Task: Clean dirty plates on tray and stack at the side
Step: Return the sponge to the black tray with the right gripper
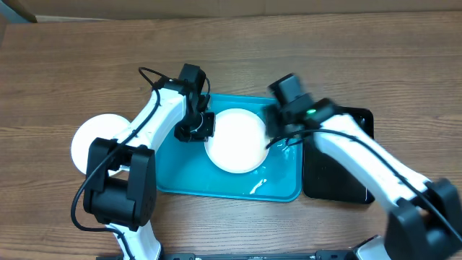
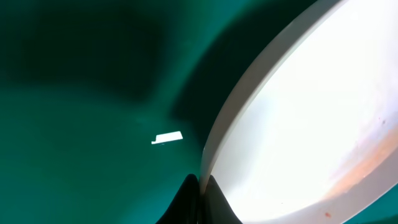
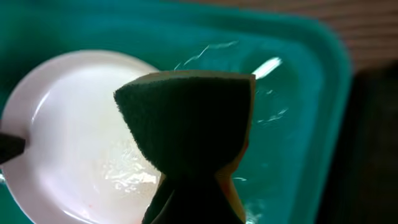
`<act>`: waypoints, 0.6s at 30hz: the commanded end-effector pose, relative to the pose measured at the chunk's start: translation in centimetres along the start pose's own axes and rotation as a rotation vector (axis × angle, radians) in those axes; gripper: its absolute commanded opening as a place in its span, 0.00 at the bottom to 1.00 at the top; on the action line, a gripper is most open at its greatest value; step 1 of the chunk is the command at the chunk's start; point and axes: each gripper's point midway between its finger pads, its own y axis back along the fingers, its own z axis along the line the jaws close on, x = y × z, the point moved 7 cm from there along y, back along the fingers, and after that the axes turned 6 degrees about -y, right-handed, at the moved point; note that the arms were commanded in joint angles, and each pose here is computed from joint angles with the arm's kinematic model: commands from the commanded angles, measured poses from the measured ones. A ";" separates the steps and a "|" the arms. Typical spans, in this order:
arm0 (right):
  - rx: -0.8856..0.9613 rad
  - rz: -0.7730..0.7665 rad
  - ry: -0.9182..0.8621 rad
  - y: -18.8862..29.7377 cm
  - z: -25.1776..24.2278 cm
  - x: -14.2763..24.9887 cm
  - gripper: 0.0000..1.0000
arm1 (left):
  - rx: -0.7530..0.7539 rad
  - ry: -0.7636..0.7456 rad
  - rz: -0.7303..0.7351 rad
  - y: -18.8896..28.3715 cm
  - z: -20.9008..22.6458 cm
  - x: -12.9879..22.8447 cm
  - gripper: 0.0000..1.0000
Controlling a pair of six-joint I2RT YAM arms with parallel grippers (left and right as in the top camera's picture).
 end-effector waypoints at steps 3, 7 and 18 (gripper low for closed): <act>0.048 -0.056 -0.092 2.8 -3.1 -1.9 0.04 | -0.209 0.008 -0.077 3.7 1.6 -1.1 0.04; 0.123 0.011 -0.160 3.0 -6.1 -1.5 0.04 | -0.282 -0.054 0.012 5.2 2.1 0.2 0.04; 0.224 0.089 -0.290 3.7 -11.1 -1.1 0.04 | -0.028 -0.183 0.030 4.9 -0.5 0.3 0.04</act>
